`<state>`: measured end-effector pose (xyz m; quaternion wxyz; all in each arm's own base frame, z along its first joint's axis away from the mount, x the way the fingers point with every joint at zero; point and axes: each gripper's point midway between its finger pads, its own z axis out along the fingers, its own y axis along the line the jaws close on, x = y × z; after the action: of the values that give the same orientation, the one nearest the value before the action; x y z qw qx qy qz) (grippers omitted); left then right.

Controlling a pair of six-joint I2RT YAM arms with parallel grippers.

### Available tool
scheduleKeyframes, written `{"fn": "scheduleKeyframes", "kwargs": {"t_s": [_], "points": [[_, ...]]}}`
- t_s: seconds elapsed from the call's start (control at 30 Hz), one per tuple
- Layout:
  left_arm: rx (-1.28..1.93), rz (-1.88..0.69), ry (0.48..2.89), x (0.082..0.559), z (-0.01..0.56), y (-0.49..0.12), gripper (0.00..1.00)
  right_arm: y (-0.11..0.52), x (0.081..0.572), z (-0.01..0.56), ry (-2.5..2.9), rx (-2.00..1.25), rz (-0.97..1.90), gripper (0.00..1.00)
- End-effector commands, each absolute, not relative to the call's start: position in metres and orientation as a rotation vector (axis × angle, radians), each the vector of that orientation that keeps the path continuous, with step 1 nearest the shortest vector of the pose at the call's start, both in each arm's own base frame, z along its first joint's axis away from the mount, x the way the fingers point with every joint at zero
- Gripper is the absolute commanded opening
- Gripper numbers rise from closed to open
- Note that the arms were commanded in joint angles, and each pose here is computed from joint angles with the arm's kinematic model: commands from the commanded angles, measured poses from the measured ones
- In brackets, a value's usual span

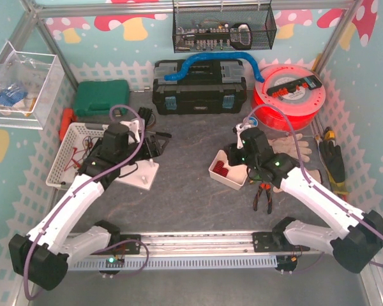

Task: Install the large spring

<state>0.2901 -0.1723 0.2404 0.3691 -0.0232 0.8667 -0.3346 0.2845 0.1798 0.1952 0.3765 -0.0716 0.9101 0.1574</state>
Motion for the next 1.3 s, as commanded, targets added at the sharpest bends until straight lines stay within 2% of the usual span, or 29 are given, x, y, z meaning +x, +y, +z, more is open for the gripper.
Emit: {"fn": "scheduleKeyframes", "kwargs": {"t_s": [0.0,0.17,0.53,0.67,1.27], "points": [[0.047,-1.003,2.183,0.287,0.266,-0.195,0.76,0.211,0.28,0.222,2.116,-0.475,0.447,0.11],[0.13,-1.072,2.202,0.287,0.268,-0.211,0.62,0.246,0.271,0.258,1.837,-0.617,0.526,0.09],[0.466,-1.277,2.162,0.255,0.289,-0.269,0.55,0.304,0.25,0.28,1.553,-0.931,0.439,0.07],[0.503,-1.306,2.158,0.251,0.288,-0.28,0.48,0.313,0.248,0.284,1.511,-0.952,0.444,0.06],[0.556,-1.31,2.212,0.256,0.264,-0.292,0.45,0.326,0.247,0.286,1.492,-0.95,0.394,0.05]]}}
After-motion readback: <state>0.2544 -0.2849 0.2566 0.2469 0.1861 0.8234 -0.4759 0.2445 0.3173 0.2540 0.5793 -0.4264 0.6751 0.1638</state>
